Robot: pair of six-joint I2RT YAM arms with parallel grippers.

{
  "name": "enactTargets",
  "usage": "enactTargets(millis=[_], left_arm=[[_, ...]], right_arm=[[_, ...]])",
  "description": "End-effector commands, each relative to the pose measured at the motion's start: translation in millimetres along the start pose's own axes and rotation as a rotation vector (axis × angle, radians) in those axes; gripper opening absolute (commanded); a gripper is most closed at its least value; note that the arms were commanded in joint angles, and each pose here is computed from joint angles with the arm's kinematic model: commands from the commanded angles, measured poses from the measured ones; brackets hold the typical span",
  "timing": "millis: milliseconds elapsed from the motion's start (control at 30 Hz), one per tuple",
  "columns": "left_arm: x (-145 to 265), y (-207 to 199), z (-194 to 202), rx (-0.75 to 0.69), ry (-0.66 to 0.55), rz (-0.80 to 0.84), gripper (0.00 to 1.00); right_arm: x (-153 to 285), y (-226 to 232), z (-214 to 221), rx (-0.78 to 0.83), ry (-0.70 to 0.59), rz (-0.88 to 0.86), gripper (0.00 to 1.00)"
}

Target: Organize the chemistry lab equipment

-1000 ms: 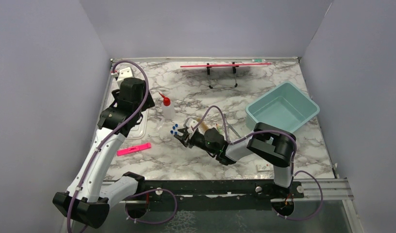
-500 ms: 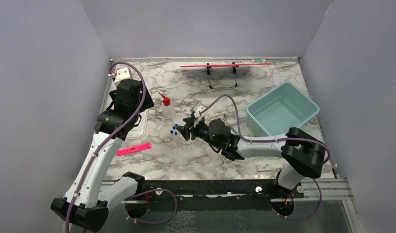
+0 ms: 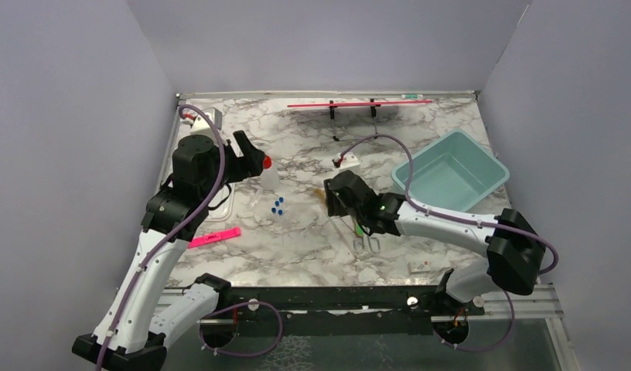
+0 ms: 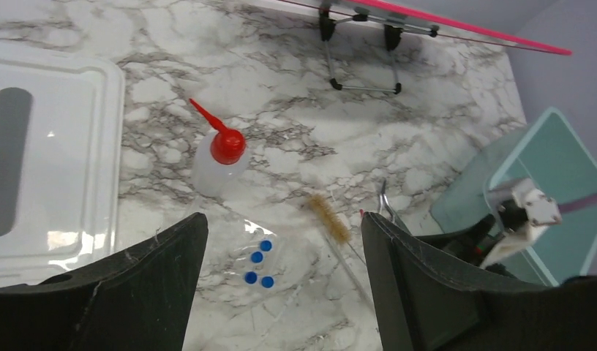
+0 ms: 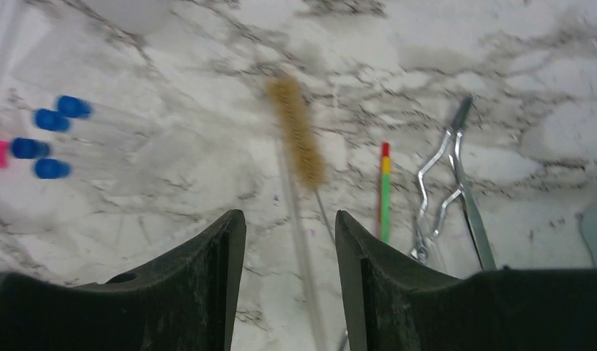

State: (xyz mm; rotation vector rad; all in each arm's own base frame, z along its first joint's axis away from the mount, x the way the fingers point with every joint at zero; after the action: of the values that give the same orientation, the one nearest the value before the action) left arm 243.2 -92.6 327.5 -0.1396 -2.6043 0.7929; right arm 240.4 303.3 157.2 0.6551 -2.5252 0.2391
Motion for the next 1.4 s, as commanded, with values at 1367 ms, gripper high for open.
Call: enactTargets(millis=[1367], left_arm=[[11.1, 28.8, -83.1, -0.002, -0.419, -0.316, 0.87]], right_arm=[[-185.5, 99.2, -81.0, 0.245, 0.047, -0.219, 0.79]])
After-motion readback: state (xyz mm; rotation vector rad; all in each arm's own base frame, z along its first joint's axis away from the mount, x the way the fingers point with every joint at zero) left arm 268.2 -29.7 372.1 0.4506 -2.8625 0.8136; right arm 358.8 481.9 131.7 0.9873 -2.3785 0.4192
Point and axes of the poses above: each gripper's point midway between its finger pads, its own x axis back along the fingers, its own y axis along the line the jaws close on, z = x × y, the point moved 3 cm from there along x, back along the fingers, and after that the axes turned 12 degrees about x, right-handed, at the moved point
